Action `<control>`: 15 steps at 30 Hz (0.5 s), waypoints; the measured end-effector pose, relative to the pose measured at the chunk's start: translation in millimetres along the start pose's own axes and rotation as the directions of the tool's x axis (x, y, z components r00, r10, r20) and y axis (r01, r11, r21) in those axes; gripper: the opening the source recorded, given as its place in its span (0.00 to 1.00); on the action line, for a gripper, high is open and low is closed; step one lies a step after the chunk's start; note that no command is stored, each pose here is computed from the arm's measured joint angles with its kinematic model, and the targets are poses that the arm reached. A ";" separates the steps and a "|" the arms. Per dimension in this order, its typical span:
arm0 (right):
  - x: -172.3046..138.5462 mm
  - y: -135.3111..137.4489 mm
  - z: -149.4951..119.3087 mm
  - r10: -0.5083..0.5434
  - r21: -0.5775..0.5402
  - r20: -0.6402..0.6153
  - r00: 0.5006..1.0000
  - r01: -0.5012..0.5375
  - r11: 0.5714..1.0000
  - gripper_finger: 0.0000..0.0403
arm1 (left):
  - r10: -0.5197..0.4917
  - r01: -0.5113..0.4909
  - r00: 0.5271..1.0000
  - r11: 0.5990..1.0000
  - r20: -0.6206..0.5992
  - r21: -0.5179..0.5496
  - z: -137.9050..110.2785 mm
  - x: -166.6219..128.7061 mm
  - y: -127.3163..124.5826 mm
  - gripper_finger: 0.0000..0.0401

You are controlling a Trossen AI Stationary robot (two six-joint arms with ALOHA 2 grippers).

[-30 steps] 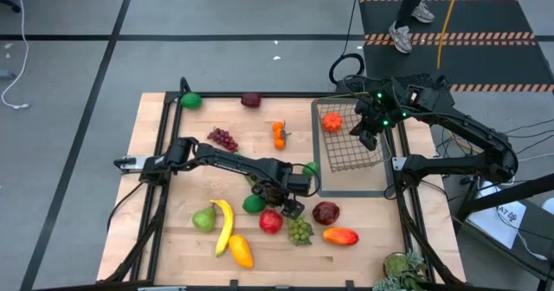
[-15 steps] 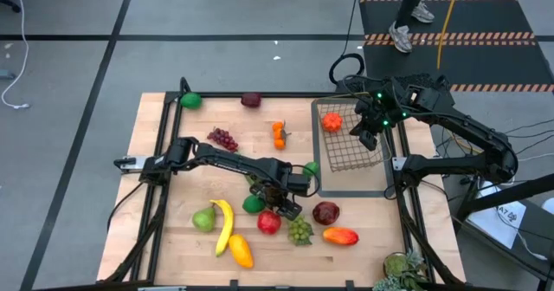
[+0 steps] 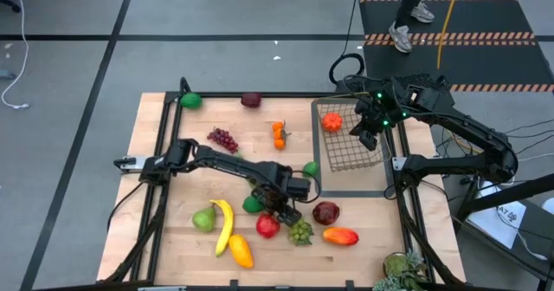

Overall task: Build produce basket
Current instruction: Put the light red apple into the wire basket

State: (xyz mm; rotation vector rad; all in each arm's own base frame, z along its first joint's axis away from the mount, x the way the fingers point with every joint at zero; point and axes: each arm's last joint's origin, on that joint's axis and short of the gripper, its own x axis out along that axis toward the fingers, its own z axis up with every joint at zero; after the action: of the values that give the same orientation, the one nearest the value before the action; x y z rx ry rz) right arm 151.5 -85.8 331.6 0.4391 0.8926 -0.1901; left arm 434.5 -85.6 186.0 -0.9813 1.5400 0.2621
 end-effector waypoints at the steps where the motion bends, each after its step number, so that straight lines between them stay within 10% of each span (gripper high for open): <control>1: 0.0 0.0 0.0 0.000 0.000 0.000 1.000 0.000 1.000 0.00 | -0.004 0.004 1.000 1.000 0.002 0.002 -0.5 0.4 -0.9 0.50; 15: -0.1 0.0 0.0 0.000 -0.004 0.001 1.000 0.000 1.000 0.00 | -0.012 0.012 1.000 1.000 0.006 -0.003 -1.1 1.0 -2.5 0.37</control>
State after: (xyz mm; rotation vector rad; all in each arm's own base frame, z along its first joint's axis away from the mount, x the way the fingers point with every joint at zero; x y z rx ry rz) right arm 151.4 -85.8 331.7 0.4355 0.8922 -0.1886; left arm 435.6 -88.3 186.3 -0.9911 1.5282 0.2579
